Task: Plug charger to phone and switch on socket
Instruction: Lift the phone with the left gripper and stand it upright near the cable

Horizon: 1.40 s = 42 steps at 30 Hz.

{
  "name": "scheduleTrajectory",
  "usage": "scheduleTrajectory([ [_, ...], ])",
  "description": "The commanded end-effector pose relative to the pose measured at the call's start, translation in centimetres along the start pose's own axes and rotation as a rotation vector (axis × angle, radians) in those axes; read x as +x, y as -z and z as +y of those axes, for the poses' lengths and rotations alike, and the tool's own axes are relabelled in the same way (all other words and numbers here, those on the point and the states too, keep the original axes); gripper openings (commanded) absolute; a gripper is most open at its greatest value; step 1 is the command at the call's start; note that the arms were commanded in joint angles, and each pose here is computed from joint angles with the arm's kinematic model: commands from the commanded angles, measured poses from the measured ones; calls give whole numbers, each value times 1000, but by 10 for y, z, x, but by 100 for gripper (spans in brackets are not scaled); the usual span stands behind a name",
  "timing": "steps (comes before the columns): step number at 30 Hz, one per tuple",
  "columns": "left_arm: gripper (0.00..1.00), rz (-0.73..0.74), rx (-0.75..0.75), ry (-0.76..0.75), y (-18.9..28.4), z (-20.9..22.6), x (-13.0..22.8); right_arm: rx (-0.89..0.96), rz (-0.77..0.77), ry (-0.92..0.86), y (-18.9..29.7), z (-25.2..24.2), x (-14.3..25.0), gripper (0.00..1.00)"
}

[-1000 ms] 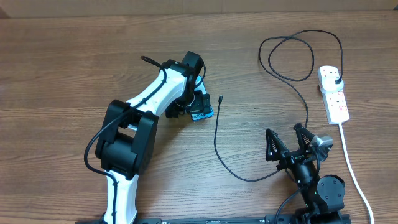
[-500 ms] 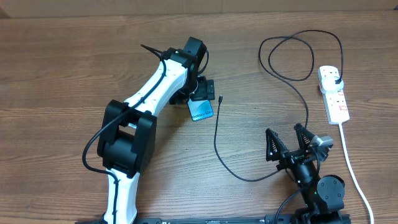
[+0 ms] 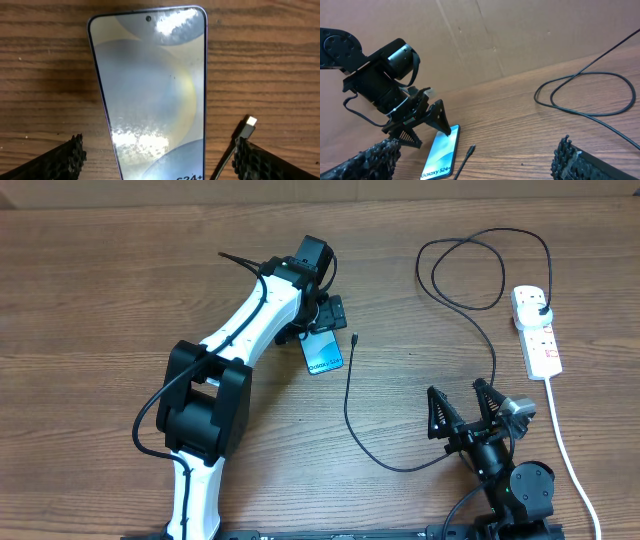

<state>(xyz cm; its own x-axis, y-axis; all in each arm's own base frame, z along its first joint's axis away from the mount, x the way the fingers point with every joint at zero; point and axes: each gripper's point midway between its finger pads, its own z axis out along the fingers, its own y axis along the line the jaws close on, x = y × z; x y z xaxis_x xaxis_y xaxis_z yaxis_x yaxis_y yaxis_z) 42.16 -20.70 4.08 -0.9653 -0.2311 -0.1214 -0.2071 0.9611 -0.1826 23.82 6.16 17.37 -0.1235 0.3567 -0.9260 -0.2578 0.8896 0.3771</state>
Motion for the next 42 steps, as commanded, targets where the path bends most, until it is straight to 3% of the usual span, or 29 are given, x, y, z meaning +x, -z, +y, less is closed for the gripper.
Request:
scheduleTrajectory([
  [1,100,-34,-8,33,1,-2,-10,8,-5,-3,0,-3,1,100],
  [29,100,32,-92,-10,-42,0,8,8,-5,-3,0,-3,1,100],
  [42,100,62,-294,-77,-40,42,18,8,-5,-3,0,-3,1,100],
])
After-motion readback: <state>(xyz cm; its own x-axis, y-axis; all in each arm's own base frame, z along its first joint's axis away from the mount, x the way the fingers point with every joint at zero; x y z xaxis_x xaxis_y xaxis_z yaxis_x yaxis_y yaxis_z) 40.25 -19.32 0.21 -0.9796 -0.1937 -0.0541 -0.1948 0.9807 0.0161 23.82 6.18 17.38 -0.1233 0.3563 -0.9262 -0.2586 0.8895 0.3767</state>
